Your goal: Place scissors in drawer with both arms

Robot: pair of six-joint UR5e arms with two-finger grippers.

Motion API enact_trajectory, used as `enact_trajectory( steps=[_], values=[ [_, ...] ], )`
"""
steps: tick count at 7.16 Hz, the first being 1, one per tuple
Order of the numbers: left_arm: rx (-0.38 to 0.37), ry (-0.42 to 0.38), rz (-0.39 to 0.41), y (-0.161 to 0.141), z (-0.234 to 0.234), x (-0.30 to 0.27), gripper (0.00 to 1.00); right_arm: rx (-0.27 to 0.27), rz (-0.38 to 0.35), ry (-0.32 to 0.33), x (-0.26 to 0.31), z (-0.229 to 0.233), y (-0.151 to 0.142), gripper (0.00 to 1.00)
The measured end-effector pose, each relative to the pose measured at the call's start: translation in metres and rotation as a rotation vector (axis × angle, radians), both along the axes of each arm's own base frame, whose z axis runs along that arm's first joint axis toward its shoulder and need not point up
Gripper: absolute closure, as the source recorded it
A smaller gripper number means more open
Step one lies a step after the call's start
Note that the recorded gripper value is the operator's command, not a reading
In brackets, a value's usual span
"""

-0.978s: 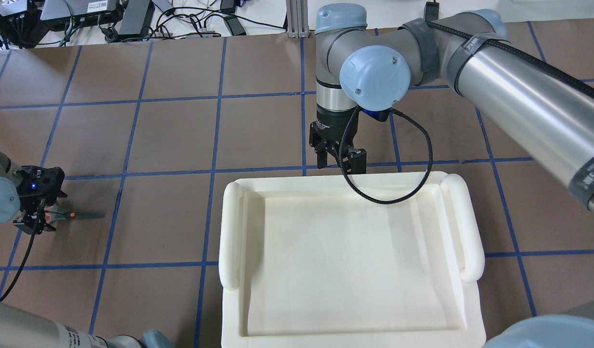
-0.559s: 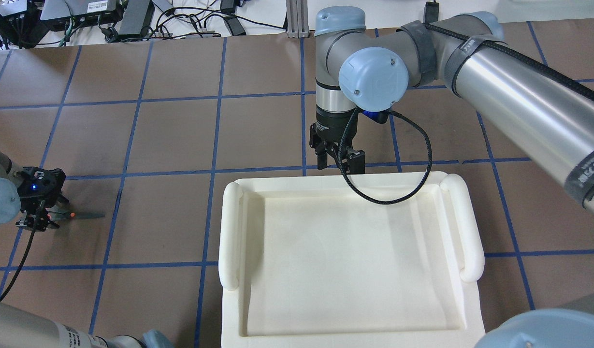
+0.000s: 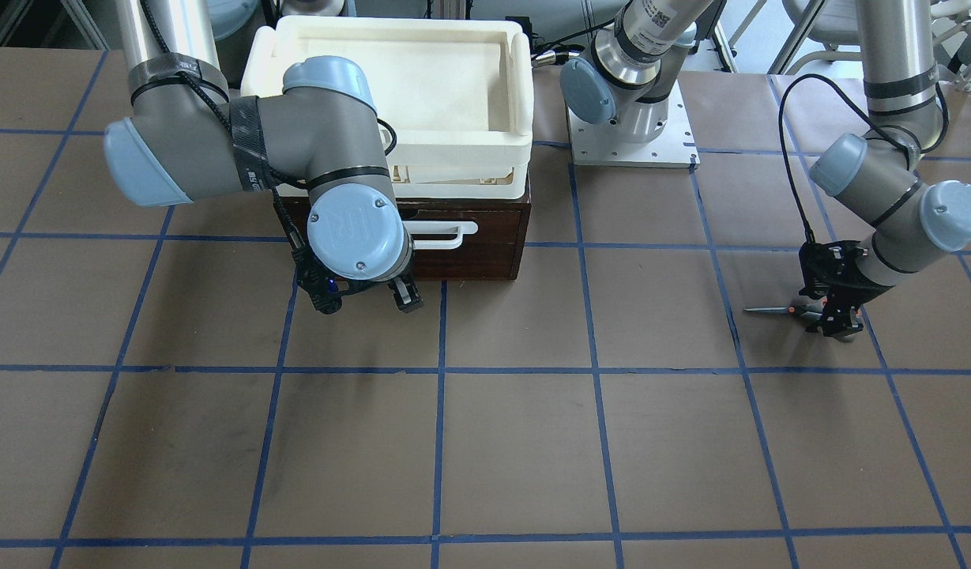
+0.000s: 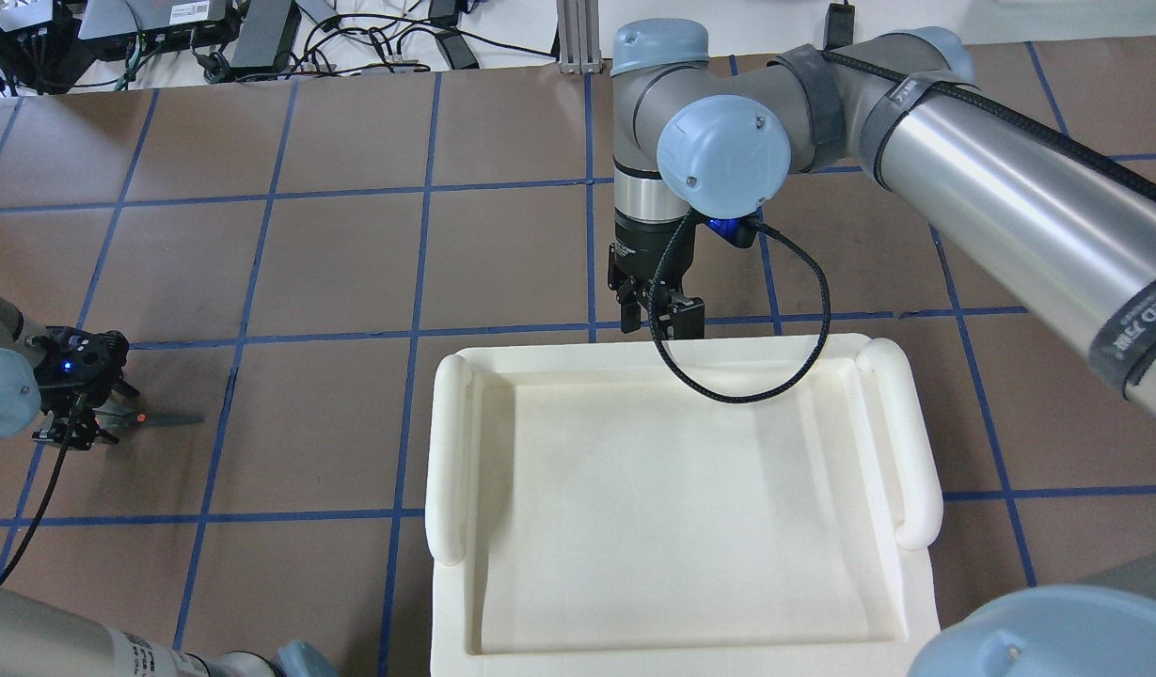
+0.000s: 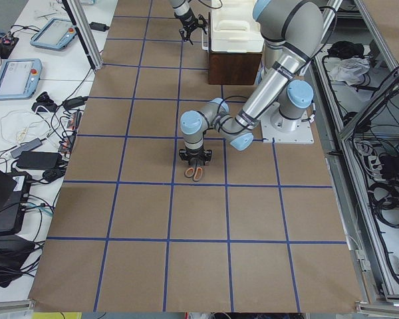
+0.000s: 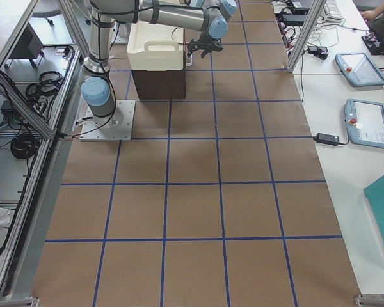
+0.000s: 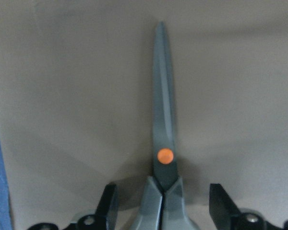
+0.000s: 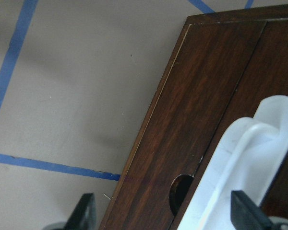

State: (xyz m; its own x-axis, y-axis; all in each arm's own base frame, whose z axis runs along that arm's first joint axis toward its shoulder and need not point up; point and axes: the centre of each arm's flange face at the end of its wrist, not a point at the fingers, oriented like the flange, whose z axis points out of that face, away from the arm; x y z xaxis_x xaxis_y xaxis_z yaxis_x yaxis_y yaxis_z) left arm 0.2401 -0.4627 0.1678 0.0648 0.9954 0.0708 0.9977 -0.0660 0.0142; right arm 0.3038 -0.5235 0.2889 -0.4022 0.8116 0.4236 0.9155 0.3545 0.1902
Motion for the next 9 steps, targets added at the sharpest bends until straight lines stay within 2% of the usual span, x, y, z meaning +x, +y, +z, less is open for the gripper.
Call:
enact_trajectory(
  steps=[4,6,8,9],
  values=[
    [-0.029,0.014,-0.02,0.0003,-0.0023,-0.0023,0.29,0.032,-0.017,0.019,-0.0018,-0.0032,0.0029,0.0],
    [-0.029,0.01,-0.015,0.0015,-0.0022,-0.0003,0.33,0.031,-0.017,0.02,-0.0019,-0.0033,0.0025,0.0],
    [-0.027,0.005,-0.012,0.0023,-0.0014,0.001,0.62,0.027,-0.014,0.022,-0.0021,-0.0038,0.0017,0.0],
    [-0.021,-0.002,-0.01,0.0031,-0.0011,0.0019,0.71,0.027,-0.013,0.023,-0.0021,-0.0044,0.0014,0.0]
  ],
)
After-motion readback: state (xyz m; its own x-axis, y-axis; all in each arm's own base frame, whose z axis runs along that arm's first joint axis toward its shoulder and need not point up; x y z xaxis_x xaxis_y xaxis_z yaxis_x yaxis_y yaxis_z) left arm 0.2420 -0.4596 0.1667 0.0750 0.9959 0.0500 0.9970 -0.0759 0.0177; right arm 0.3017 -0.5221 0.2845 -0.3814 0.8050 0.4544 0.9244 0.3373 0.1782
